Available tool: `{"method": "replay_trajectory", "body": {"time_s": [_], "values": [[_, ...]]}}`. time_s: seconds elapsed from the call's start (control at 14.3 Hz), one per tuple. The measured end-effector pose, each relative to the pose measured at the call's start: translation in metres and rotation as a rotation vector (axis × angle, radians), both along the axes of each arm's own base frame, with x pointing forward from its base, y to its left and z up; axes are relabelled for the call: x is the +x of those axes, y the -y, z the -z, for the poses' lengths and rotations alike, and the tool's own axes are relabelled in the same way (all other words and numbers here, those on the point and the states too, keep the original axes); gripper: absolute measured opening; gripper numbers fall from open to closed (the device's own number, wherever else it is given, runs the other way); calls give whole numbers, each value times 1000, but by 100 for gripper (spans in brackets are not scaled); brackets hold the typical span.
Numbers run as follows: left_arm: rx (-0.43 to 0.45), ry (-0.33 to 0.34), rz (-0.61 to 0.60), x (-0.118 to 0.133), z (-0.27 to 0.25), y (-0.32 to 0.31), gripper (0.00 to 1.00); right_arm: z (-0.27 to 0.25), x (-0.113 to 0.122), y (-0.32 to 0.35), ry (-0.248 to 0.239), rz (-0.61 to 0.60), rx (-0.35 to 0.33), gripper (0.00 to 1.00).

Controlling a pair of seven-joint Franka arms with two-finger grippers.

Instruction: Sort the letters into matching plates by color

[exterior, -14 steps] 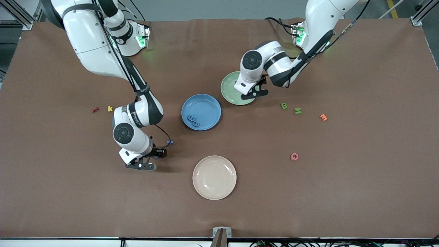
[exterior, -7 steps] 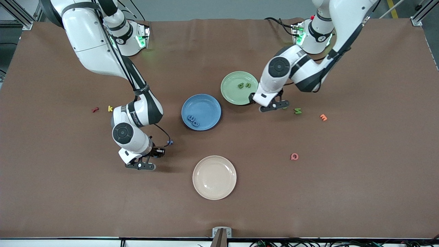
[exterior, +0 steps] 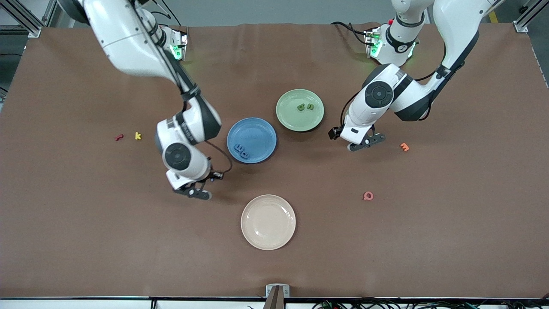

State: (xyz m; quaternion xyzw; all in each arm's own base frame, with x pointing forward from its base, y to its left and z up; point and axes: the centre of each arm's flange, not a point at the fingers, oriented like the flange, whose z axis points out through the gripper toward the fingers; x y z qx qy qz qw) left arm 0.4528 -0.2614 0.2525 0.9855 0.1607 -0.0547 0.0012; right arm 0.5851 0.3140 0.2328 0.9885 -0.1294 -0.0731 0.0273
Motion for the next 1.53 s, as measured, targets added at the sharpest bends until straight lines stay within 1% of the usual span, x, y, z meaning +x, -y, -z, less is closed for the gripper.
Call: {"method": "replay_trajectory", "body": {"time_s": [0.14, 0.28, 0.35, 0.42, 0.56, 0.63, 0.7, 0.77, 0.84, 0.91, 1.05, 1.12, 1.19, 1.25, 1.39, 1.46, 1.53], "values": [[-4, 22, 15, -5, 10, -9, 100, -16, -30, -42, -31, 46, -13, 36], [-6, 42, 42, -14, 19, -14, 100, -20, -57, -78, -45, 77, -30, 36], [-4, 52, 49, -16, 23, -18, 99, -19, -67, -89, -49, 80, -38, 41], [-5, 57, 51, -18, 27, -22, 98, -18, -73, -94, -52, 81, -44, 49], [-1, 56, 51, -23, 34, -28, 99, -15, -71, -90, -53, 83, -53, 69], [8, 56, 50, -26, 37, -31, 98, -15, -65, -82, -44, 77, -58, 78], [19, 59, 47, -28, 41, -34, 98, -15, -55, -70, -30, 62, -59, 90], [28, 64, 48, -30, 44, -35, 96, -15, -42, -54, -18, 39, -51, 99], [35, 66, 47, -32, 47, -36, 96, -16, -28, -36, -8, 15, -36, 99], [40, 65, 48, -34, 51, -37, 95, -16, -15, -18, 3, -6, -19, 94], [48, 56, 44, -37, 58, -41, 93, -15, 3, 9, 24, -26, 4, 74], [48, 49, 43, -38, 62, -43, 92, -13, 7, 17, 28, -30, 8, 61], [46, 41, 41, -39, 64, -44, 90, -11, 9, 21, 33, -31, 11, 52], [45, 35, 43, -40, 67, -44, 90, -8, 11, 23, 38, -31, 14, 44], [46, 30, 57, -43, 71, -44, 81, 3, 13, 23, 56, -37, 24, 43], [44, 31, 64, -44, 72, -44, 81, 11, 14, 22, 65, -38, 28, 43], [39, 33, 70, -45, 73, -44, 77, 19, 15, 23, 71, -39, 30, 43]]}}
